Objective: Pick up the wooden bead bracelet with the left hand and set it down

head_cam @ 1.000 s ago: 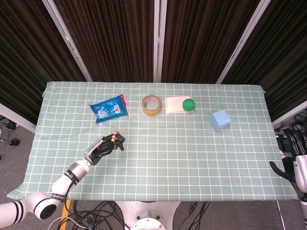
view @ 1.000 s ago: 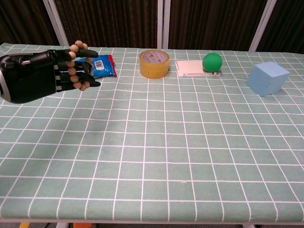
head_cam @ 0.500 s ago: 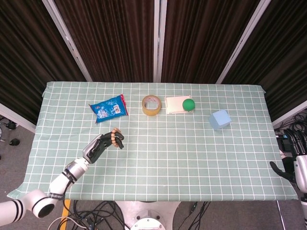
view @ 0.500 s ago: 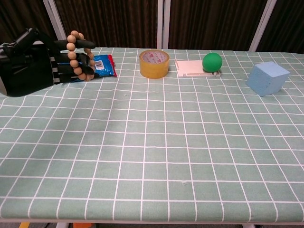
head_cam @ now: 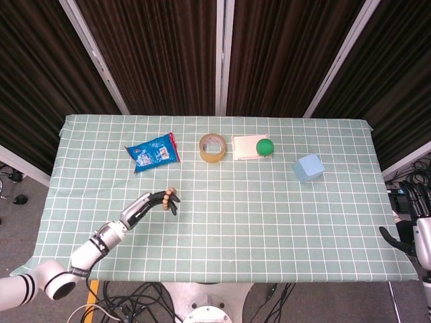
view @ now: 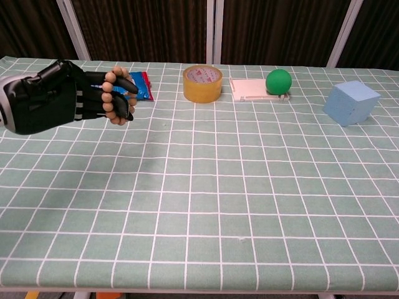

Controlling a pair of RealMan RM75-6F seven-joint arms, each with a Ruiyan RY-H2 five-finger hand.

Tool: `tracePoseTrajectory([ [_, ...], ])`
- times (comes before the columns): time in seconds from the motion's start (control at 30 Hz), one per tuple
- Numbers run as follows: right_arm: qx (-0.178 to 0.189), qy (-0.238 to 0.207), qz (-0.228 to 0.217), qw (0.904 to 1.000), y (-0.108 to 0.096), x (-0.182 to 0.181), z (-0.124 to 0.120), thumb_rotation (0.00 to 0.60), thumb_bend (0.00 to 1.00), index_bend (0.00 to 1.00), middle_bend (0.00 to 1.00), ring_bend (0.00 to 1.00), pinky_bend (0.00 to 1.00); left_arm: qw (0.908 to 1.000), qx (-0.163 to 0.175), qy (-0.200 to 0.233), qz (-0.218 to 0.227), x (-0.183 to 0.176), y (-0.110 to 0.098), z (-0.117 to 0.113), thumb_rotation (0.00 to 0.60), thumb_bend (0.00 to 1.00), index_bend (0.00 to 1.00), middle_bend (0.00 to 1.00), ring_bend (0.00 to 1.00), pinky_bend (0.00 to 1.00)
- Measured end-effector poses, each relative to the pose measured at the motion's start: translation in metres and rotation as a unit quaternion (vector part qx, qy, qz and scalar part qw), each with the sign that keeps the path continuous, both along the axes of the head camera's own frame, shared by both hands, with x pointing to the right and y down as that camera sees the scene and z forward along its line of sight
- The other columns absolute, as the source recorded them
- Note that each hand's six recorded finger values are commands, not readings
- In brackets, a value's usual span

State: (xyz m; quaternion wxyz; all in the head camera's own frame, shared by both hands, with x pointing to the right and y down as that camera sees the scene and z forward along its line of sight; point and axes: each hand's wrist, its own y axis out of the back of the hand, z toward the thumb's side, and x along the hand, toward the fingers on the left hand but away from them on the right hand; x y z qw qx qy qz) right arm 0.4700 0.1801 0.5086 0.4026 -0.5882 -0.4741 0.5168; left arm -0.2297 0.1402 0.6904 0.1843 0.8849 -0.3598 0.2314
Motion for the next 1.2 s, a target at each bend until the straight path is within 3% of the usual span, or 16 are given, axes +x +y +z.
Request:
tracePoseTrajectory([
  [0.03,0.000,0.000,0.000,1.0000,0.000,0.000,0.000,0.600,0.10,0.00,0.09,0.00,0.00,1.0000,-0.008,0.003,0.004,0.000,0.000,0.001,0.564,0.16,0.23,0.38,0.26,0.13],
  [0.07,0.001,0.000,0.001,1.0000,0.000,0.001,0.000,0.600,0.10,0.00,0.09,0.00,0.00,0.9999,-0.012,0.005,0.008,0.001,0.000,0.001,0.597,0.16,0.22,0.37,0.25,0.13],
  [0.17,0.000,0.000,0.002,1.0000,0.001,0.002,0.000,0.600,0.10,0.00,0.09,0.00,0.00,0.9997,-0.012,0.004,0.020,0.001,-0.002,0.002,0.600,0.16,0.21,0.36,0.23,0.13],
  [0.27,0.000,0.000,0.003,1.0000,0.002,0.002,0.000,0.600,0.10,0.00,0.09,0.00,0.00,0.9987,0.012,-0.019,0.046,-0.001,-0.002,0.003,0.600,0.16,0.20,0.33,0.20,0.12],
  [0.4,0.000,-0.002,0.003,1.0000,0.002,0.002,0.001,0.600,0.10,0.00,0.09,0.00,0.00,0.9900,0.073,-0.070,0.099,-0.003,-0.003,0.006,0.600,0.16,0.20,0.31,0.16,0.12],
  [0.47,0.000,-0.003,0.002,1.0000,0.002,0.002,0.001,0.600,0.10,0.00,0.09,0.00,0.00,0.9795,0.114,-0.104,0.129,-0.004,-0.004,0.007,0.600,0.16,0.20,0.30,0.16,0.12],
  [0.6,0.001,-0.002,0.003,1.0000,0.003,0.003,0.000,0.600,0.10,0.00,0.09,0.00,0.00,0.9487,0.194,-0.172,0.182,-0.006,-0.005,0.010,0.600,0.16,0.20,0.30,0.16,0.12],
  [0.7,0.001,-0.003,0.002,1.0000,0.003,0.002,0.001,0.600,0.10,0.00,0.09,0.00,0.00,0.9159,0.251,-0.225,0.217,-0.009,-0.006,0.010,0.597,0.16,0.20,0.30,0.16,0.12],
  [0.8,0.000,-0.004,0.001,1.0000,0.003,0.002,0.002,0.600,0.10,0.00,0.09,0.00,0.00,0.8773,0.306,-0.277,0.245,-0.013,-0.006,0.009,0.573,0.15,0.20,0.30,0.16,0.12],
  [0.87,-0.002,-0.006,0.001,1.0000,0.003,0.002,0.002,0.600,0.10,0.00,0.09,0.00,0.00,0.8511,0.340,-0.311,0.252,-0.016,-0.007,0.006,0.588,0.14,0.20,0.30,0.16,0.12],
  [0.93,-0.005,-0.007,0.001,1.0000,0.004,0.002,0.003,0.600,0.10,0.00,0.09,0.00,0.00,0.8331,0.365,-0.342,0.237,-0.023,-0.010,-0.001,0.600,0.13,0.20,0.30,0.16,0.12],
  [1.1,-0.030,-0.014,0.004,0.9995,0.006,0.006,0.010,0.600,0.11,0.00,0.09,0.00,0.00,0.8181,0.389,-0.403,0.131,-0.065,-0.027,-0.028,0.600,0.13,0.21,0.30,0.16,0.12],
  [1.2,-0.053,-0.023,0.002,0.9983,0.006,0.007,0.018,0.600,0.11,0.00,0.08,0.00,0.00,0.8001,0.384,-0.457,0.062,-0.113,-0.030,-0.046,0.600,0.13,0.21,0.30,0.16,0.11],
])
